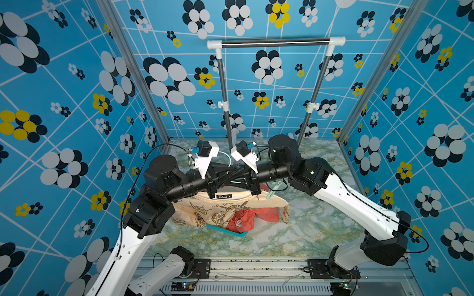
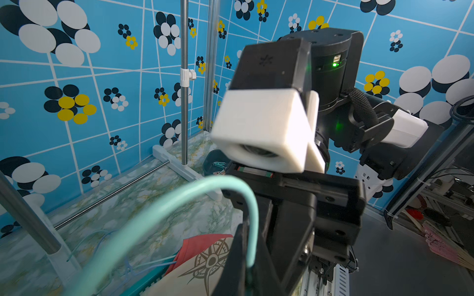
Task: Use clothespins to secure the t-shirt on both sides of the hanger
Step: Adjust the hanger in the basket.
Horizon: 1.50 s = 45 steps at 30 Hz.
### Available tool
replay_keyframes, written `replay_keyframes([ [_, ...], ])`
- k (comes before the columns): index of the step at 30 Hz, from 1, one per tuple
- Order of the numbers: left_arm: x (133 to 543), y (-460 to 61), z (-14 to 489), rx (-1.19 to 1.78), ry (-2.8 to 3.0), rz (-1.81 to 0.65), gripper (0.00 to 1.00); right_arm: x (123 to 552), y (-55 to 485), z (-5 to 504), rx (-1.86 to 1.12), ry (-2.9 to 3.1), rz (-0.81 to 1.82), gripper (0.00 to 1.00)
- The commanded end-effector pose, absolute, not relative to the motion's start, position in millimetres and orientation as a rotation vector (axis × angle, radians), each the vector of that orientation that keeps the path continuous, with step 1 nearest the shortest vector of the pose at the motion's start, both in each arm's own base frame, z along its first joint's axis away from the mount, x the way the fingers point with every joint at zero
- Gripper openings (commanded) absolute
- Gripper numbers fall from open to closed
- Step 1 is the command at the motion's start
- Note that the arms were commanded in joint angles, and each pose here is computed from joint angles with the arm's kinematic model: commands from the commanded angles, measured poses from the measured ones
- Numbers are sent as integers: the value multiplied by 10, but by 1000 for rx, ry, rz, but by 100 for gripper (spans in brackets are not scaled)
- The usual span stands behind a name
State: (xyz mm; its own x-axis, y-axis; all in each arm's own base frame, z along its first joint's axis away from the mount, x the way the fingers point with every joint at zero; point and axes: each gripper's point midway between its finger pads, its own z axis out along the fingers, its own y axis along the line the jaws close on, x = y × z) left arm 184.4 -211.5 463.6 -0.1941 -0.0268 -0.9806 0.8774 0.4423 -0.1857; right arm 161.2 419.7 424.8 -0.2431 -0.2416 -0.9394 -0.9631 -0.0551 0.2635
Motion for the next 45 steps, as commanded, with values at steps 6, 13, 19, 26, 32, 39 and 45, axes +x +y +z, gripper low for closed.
replay_keyframes([
  [6, 1950, -2010, 4824, 676, 1480, -919, 99, 1481, 4176, 4382, -1334, 1475, 1396, 0],
  [13, 2019, -1598, 5159, 522, 1438, -669, 99, 1634, 4083, 4220, -1306, 1571, 1261, 0],
  [19, 2104, -1185, 5256, 347, 1465, -472, 99, 1762, 4012, 4143, -1273, 1627, 1201, 0],
  [26, 2111, -983, 5015, 308, 1517, -349, 94, 1818, 3866, 4262, -1240, 1625, 1209, 0],
  [32, 1913, -1106, 4857, 468, 1504, -372, 99, 1890, 3640, 4322, -1245, 1683, 1241, 0],
  [39, 1625, -1288, 4626, 695, 1526, -432, 99, 1806, 3411, 4337, -1341, 1717, 1280, 0],
  [45, 1321, -1469, 4462, 867, 1502, -559, 99, 1646, 3290, 4318, -1454, 1720, 1330, 0],
])
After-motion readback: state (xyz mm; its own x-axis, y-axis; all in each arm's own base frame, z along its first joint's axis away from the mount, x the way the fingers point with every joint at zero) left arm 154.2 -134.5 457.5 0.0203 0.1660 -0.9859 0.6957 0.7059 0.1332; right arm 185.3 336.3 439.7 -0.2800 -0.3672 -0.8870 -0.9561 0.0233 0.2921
